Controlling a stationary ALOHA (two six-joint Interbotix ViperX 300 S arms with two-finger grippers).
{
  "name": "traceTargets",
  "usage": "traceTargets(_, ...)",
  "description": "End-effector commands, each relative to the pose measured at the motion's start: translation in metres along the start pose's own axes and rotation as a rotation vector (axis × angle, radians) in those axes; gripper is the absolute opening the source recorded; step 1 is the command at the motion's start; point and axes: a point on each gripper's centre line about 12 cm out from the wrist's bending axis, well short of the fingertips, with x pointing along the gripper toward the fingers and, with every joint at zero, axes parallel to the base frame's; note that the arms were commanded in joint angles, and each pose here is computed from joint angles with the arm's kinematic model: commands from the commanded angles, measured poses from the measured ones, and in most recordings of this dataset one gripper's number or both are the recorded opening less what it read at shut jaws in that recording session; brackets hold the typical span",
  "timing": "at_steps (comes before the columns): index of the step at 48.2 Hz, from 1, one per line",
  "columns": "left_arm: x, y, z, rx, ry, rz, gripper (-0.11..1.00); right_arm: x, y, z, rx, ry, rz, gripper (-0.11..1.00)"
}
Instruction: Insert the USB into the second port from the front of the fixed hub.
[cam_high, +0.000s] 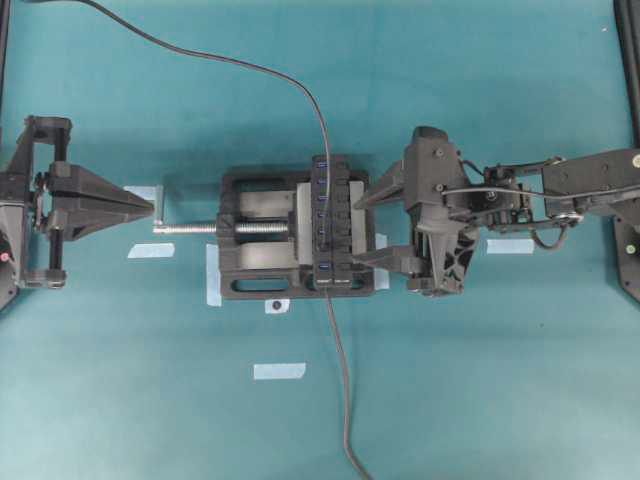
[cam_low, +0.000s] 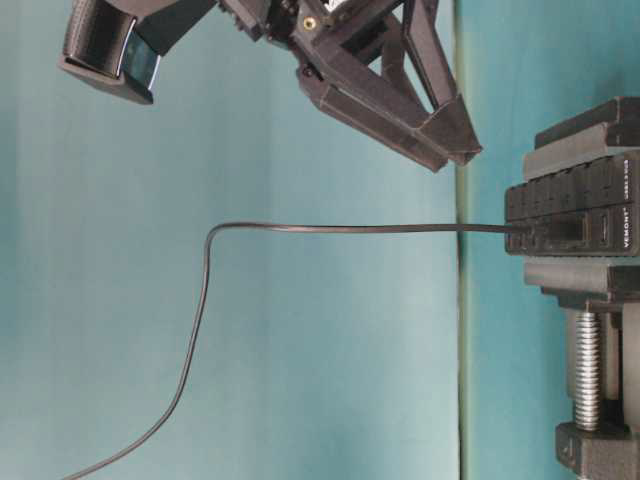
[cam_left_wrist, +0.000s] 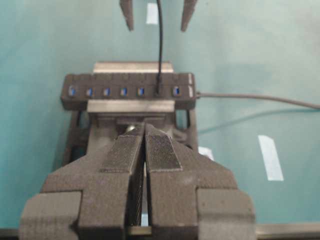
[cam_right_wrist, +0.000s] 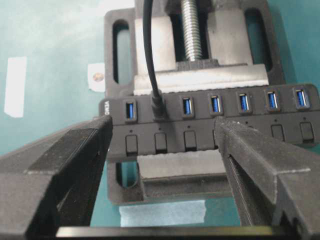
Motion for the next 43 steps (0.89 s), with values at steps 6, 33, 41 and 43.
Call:
traceTargets(6,0.0005,0.0005,0.0087,0.0,-0.025,0.002,0.0,-0.0029,0.0001,0.007,0.013,-0.025,0.001,0.86)
traceTargets(33,0.0005,0.0005,0.0081,0.0,-0.023,0.002,0.0,-0.002,-0.0001,0.0051,0.013,-0.015,0.0,0.86)
traceTargets(41,0.0005,0.0005,0.0087,0.0,-0.025,0.002,0.0,-0.0021,0.0,0.0057,0.013,-0.017,0.0,0.86)
traceTargets(43,0.0005,0.0008,0.0081,-0.001,-0.023,0.003,0.0,-0.0025,0.0,0.0061,0.013,-0.018,0.001,0.86)
